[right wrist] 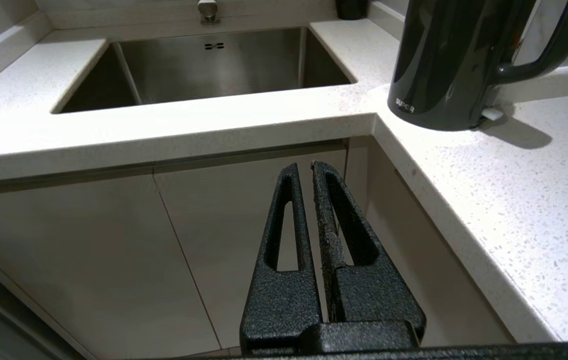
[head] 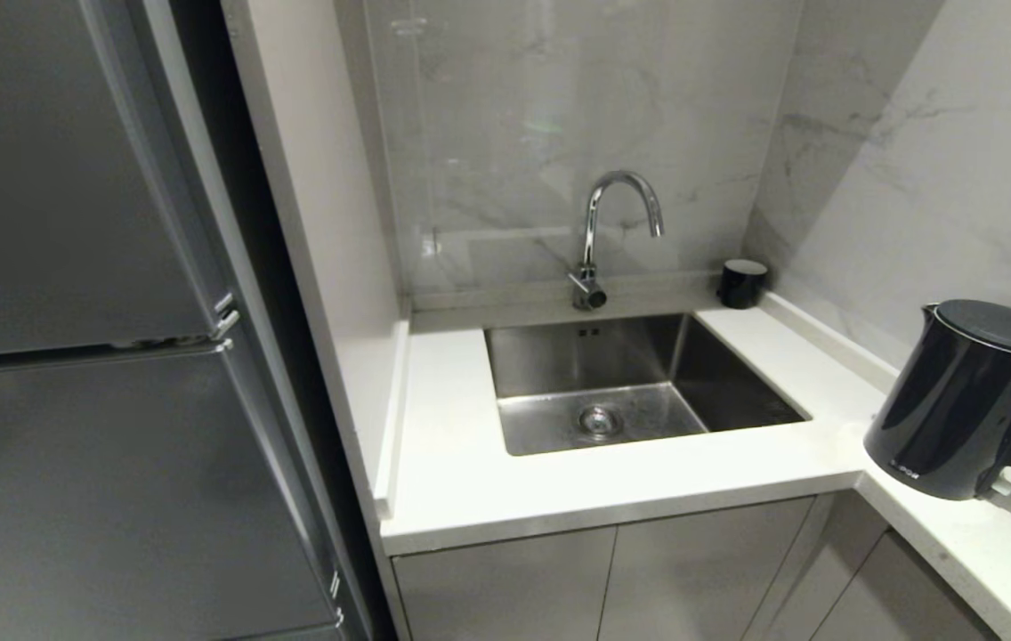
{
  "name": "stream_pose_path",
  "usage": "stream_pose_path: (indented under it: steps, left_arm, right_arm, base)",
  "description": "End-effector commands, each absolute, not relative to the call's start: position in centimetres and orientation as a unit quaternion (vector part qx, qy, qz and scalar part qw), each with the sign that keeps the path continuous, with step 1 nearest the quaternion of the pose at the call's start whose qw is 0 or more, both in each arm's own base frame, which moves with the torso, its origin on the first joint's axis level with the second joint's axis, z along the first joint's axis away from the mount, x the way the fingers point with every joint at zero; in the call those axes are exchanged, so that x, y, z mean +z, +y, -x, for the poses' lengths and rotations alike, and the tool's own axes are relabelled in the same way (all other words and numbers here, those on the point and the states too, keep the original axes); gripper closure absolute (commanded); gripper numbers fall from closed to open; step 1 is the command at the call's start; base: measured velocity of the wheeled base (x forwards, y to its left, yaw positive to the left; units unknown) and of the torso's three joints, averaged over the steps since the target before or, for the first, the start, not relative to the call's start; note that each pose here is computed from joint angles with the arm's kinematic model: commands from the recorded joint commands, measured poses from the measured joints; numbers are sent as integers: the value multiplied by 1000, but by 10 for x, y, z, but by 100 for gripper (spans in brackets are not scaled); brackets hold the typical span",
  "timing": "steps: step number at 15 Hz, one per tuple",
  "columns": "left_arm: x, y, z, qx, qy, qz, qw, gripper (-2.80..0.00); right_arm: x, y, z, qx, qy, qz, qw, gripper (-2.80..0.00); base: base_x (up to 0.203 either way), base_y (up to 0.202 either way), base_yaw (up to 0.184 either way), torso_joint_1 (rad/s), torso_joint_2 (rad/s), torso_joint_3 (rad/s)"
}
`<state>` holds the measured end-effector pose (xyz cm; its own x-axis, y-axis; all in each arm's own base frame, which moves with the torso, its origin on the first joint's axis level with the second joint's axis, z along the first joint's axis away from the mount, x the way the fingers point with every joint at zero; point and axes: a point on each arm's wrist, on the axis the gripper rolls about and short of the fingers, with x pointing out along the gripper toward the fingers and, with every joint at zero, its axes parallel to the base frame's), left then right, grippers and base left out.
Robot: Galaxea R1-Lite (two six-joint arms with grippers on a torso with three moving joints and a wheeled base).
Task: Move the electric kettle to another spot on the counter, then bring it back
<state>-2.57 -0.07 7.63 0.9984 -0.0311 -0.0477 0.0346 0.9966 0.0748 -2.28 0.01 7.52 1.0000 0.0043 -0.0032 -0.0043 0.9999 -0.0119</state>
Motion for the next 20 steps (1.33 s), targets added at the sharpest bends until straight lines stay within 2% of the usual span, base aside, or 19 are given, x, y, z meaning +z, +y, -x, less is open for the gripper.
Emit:
stream_pose_path:
  steps: [1,6,8,20]
  left_arm:
    - [76,-1,26,-18,25,-38,999,0]
    - [76,-1,26,-18,25,-35,999,0]
    - [76,0,26,-4,26,-3,1000,0]
    - [77,0,26,5,23,4,1000,0]
  right_arm:
    - [75,0,23,2,3,6,1000,0]
    - [75,0,23,2,2,7,1000,0]
    - [75,0,23,2,2,7,1000,0]
    - [75,0,23,2,2,1,1000,0]
  base:
    - [0,0,0,-130,348,223]
    - [0,0,0,-126,364,231]
    - [0,0,0,-162,468,303]
    - [0,0,0,-135,521,380]
